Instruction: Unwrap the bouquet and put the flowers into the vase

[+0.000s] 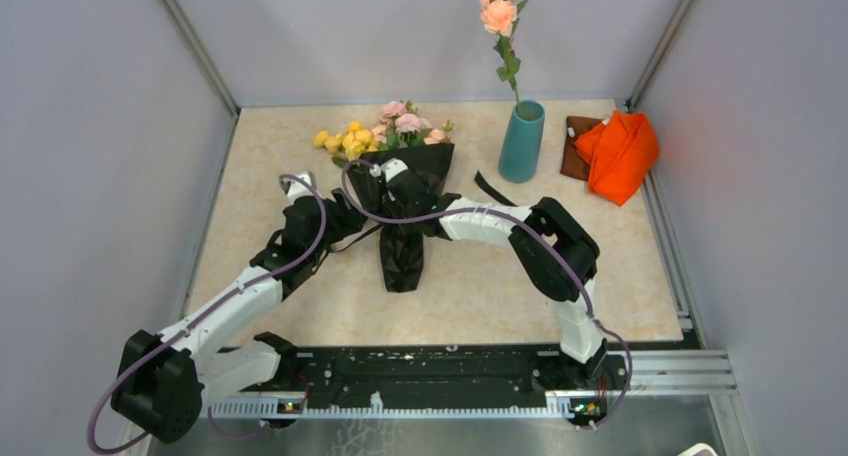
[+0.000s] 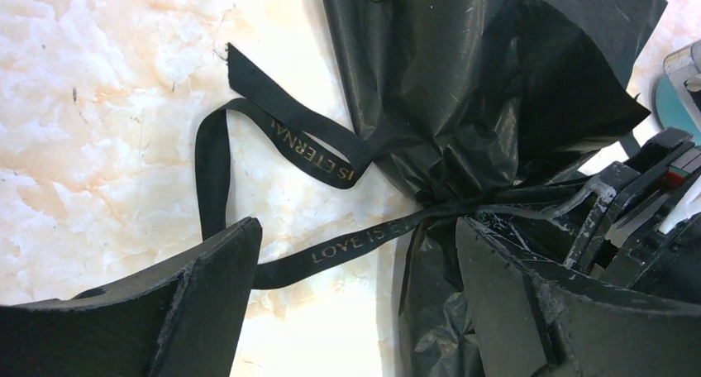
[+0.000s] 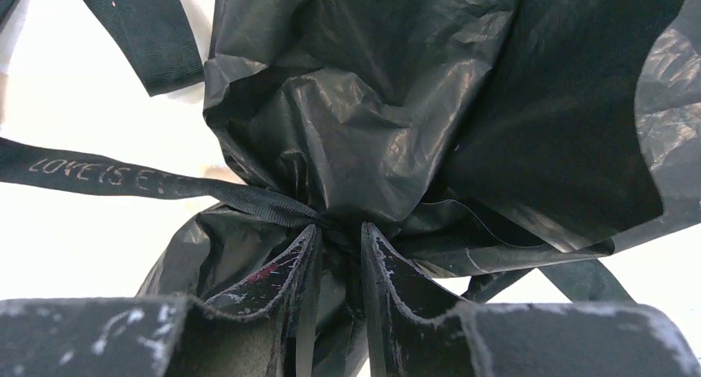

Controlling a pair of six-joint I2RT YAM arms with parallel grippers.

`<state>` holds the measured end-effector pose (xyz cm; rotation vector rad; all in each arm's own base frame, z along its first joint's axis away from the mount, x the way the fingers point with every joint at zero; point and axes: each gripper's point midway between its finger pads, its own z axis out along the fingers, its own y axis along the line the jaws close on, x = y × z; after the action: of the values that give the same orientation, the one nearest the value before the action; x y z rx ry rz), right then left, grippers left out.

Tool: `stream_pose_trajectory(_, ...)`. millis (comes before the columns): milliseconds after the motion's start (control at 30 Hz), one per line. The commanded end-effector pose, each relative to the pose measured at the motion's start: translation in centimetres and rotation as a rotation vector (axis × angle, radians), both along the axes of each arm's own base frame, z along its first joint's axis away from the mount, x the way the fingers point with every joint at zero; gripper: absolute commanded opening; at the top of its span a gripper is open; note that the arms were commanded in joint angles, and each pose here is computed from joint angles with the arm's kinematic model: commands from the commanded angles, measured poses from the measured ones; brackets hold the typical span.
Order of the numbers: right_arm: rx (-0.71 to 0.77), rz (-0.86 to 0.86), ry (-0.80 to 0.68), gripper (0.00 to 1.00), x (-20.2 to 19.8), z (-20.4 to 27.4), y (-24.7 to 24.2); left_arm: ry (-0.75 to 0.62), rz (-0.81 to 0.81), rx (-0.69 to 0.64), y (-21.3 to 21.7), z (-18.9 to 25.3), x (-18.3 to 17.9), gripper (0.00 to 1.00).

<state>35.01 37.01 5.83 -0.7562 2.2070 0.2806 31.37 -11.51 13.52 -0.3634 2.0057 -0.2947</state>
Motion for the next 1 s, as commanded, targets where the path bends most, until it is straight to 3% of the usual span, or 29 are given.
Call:
stream_pose_trajectory(0, 0.010, -0.008, -0.017, 0.25, 0.8, -0.4, 0.6, 0.015, -0.011, -0.013, -0.3, -0.7, -0.2, 0.94)
stream_pose_trajectory(67, 0.005, -0.008, -0.017, 0.24, 0.9, -0.6, 0.6, 0.016, -0.014, -0.007, -0.3, -0.7, -0.2, 0.94)
stream_pose_trajectory(200, -0.001, -0.012, 0.002, 0.01, 1.0, -1.4, 0.4, 0.012, -0.019, -0.004, -0.3, -0.5, -0.2, 0.94)
stream_pose_trajectory(233, -0.001, -0.014, 0.004, 0.00, 1.0, -1.5, 0.3, 0.000, -0.020, -0.011, -0.4, -0.3, 0.0, 0.94)
stream_pose_trajectory(367, 0.020, -0.020, -0.006, 0.00, 0.9, -0.5, 0.1, -0.022, -0.038, -0.016, -0.9, 0.0, 0.5, 0.94)
stream_pose_trajectory(567, 0.102, -0.028, -0.062, 0.00, 0.2, 4.9, -0.5, 0.012, -0.064, 0.011, -2.3, -1.5, 2.4, 0.94)
stream_pose_trajectory(767, 0.192, -0.041, -0.122, 0.00, -1.2, 9.8, -2.1, 0.013, -0.118, -0.063, -5.0, -1.7, 4.6, 0.94)
stream_pose_trajectory(967, 0.196, -0.027, -0.125, 0.00, -2.0, 10.7, -2.8, -0.015, -0.161, -0.105, -7.0, 0.3, 6.2, 0.94)
